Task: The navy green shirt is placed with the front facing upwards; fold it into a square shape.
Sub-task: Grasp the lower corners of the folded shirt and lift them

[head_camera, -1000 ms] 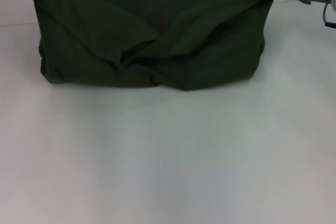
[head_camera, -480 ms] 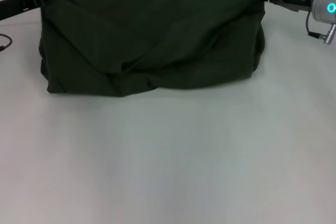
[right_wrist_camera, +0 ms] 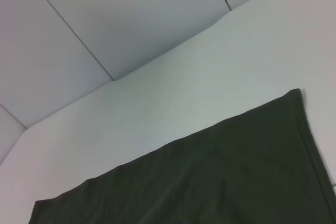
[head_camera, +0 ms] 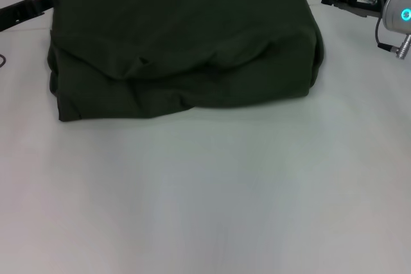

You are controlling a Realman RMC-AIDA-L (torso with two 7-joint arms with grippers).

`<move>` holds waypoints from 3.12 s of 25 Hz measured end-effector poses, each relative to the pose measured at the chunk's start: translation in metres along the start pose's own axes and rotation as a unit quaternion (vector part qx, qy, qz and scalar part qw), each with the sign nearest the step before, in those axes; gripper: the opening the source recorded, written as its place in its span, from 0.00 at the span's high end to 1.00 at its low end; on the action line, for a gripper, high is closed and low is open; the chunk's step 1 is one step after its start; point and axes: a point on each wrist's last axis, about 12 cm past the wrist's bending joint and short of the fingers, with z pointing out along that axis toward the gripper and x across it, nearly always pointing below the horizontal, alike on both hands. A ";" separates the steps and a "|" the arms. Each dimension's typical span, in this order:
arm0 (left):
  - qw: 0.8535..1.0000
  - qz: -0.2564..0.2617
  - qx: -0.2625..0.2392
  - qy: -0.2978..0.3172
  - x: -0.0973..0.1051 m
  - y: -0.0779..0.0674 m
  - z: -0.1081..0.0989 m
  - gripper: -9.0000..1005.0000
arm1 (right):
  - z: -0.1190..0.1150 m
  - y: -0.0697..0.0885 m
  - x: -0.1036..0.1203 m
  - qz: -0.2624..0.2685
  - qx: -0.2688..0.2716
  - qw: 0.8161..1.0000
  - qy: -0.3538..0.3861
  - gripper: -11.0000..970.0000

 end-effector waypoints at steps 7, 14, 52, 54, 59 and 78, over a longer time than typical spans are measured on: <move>1.000 0.001 -0.004 -0.027 -0.005 0.005 -0.010 0.42 | -0.003 -0.002 0.003 -0.005 -0.010 1.000 0.005 0.48; 0.996 0.009 0.076 -0.044 -0.004 0.009 -0.049 0.18 | -0.020 -0.004 0.011 -0.012 -0.072 0.997 -0.003 0.43; 0.977 0.122 0.106 0.138 0.076 0.016 -0.074 0.16 | -0.144 -0.056 0.066 -0.053 -0.195 0.979 0.039 0.29; 0.975 0.139 0.095 0.145 0.079 0.014 -0.067 0.16 | -0.143 -0.055 0.068 -0.049 -0.198 0.978 0.040 0.29; 0.973 0.156 0.081 0.147 0.079 0.012 -0.061 0.17 | -0.145 -0.055 0.070 -0.046 -0.199 0.978 0.040 0.29; 0.969 0.181 0.048 0.158 0.079 0.009 -0.038 0.20 | -0.145 -0.055 0.077 -0.037 -0.198 0.979 0.036 0.29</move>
